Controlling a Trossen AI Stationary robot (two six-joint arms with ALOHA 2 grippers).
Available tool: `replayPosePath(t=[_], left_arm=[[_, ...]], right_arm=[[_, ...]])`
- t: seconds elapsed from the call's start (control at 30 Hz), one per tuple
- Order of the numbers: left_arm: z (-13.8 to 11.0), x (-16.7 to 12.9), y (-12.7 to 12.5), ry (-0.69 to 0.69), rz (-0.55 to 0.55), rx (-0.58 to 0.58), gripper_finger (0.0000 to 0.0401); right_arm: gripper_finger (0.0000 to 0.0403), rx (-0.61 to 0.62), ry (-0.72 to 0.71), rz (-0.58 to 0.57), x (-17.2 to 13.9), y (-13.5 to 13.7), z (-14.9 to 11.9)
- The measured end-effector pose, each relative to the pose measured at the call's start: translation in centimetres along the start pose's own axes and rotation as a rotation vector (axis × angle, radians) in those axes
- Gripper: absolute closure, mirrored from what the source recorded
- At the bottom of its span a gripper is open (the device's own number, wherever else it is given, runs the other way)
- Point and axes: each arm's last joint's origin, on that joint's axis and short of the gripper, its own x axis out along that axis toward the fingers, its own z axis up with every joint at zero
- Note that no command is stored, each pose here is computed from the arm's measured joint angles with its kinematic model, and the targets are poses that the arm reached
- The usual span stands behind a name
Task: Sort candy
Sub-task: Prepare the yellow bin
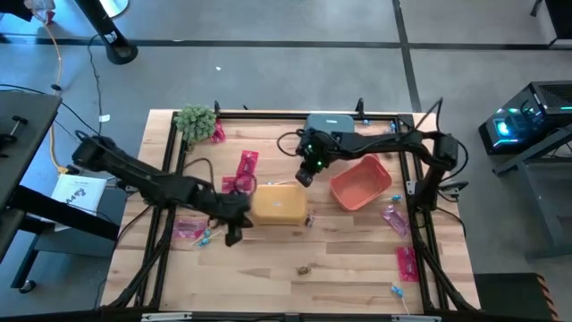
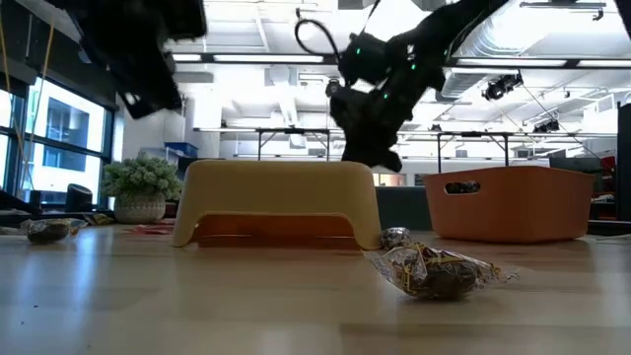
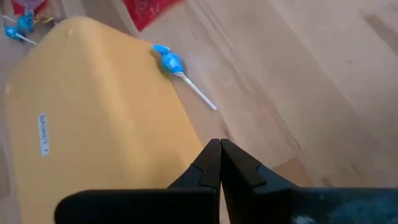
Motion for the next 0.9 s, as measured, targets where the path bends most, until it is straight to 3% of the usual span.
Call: replayPosePath(t=[0.17, 0.4, 0.57, 0.9], left_arm=[[-0.2, 4.4, 1.3, 0.037, 0.092, -0.072, 0.0401], [0.4, 8.5, 1.7, -0.054, 0.033, -0.155, 0.0401], [0.5, 9.9, 2.4, -0.036, 0.076, -0.199, 0.0401], [1.4, 11.0, 5.4, -0.059, 0.226, -0.260, 0.0401]], right_arm=[[0.0402, 0.028, 0.037, 0.036, 1.1, -0.6, -0.2], [0.0402, 0.017, 0.040, 0.054, 1.4, 0.4, -0.5], [0.0402, 0.012, 0.045, -0.010, 2.7, 0.8, -1.1], [0.0402, 0.060, 0.017, 0.058, 1.1, 1.6, -0.6]])
